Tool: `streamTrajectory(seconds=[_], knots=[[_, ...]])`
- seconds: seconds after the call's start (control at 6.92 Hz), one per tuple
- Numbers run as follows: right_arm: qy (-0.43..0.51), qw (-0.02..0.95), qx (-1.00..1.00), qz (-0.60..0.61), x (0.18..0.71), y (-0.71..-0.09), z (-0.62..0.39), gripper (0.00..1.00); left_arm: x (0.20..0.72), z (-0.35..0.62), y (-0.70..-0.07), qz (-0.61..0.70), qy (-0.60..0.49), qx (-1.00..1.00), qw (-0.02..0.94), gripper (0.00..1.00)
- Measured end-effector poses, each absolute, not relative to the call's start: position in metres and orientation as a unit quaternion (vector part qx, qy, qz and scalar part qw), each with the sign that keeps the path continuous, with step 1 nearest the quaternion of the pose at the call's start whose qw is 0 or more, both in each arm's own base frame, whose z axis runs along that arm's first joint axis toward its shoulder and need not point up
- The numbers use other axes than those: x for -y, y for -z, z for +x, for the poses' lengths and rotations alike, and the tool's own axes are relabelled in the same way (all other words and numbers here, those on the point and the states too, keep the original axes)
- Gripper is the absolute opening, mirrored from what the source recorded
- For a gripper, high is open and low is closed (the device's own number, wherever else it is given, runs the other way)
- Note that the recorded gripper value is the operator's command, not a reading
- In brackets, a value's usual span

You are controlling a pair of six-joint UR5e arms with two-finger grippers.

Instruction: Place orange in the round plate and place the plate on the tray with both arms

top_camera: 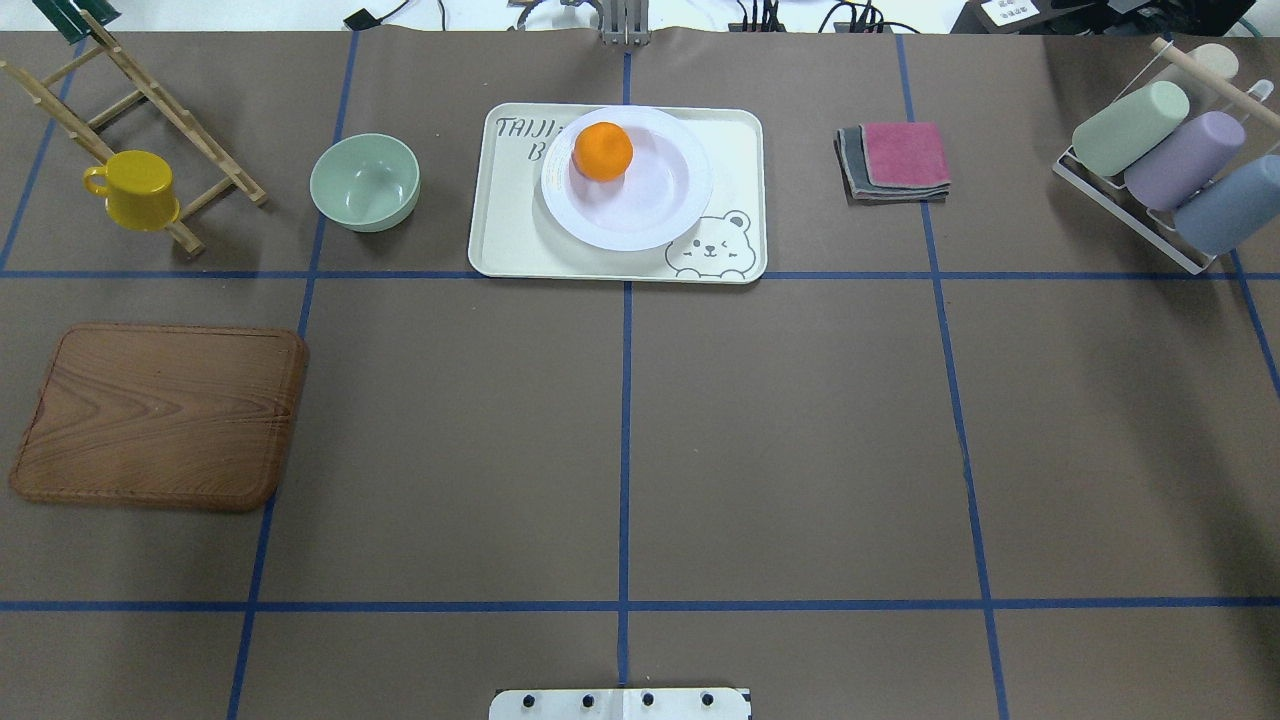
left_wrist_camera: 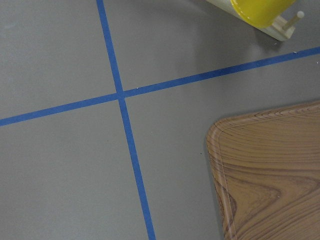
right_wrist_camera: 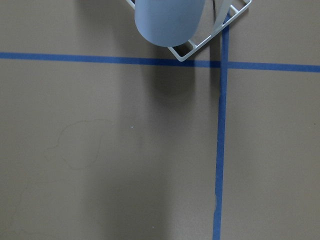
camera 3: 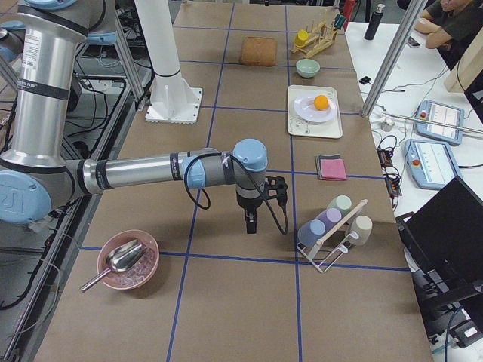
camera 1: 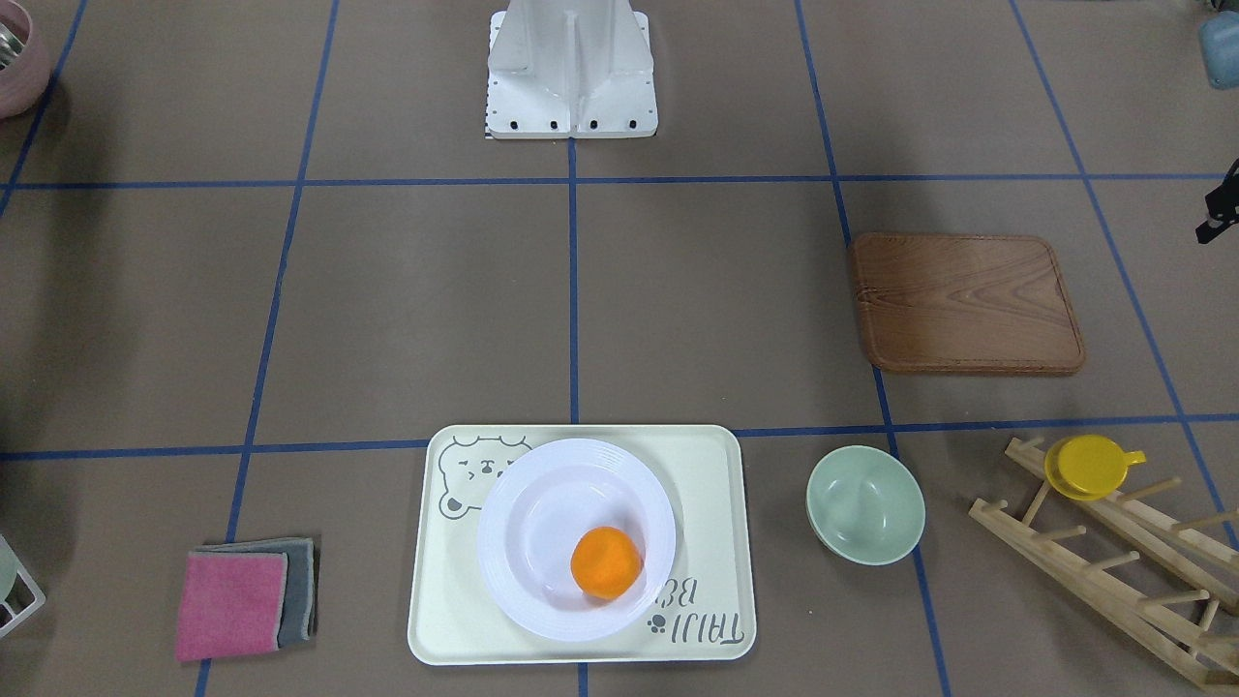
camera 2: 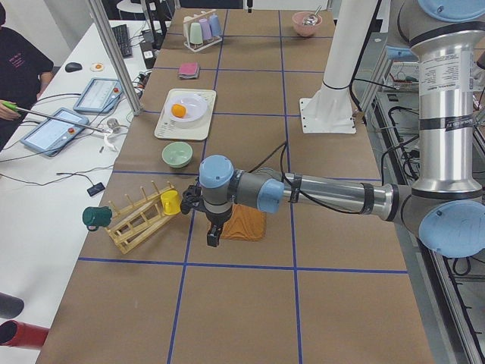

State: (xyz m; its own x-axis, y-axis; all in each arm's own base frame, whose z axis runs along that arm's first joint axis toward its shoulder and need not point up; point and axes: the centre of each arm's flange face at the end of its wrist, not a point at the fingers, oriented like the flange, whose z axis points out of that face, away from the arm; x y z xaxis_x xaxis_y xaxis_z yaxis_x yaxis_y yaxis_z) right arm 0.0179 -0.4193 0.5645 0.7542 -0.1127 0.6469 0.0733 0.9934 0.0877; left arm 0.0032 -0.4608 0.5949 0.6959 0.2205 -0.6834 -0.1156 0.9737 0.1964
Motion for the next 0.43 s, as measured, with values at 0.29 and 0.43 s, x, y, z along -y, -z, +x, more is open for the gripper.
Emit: streamTrajectory(seconds=[0.29,0.43], knots=[[0.052,0.941,0.334,0.026,0.4235,-0.5533,0.0272,1.0,0.4608,0.0031,-0.5951,0.069,-0.091,-0.379,0.918,0.99],[0.051,0.941,0.333,0.025,0.4236,-0.5527,0.0282,1.0,0.4607,0.0031,-0.5952,0.069,-0.091,-0.379,0.918,0.99]])
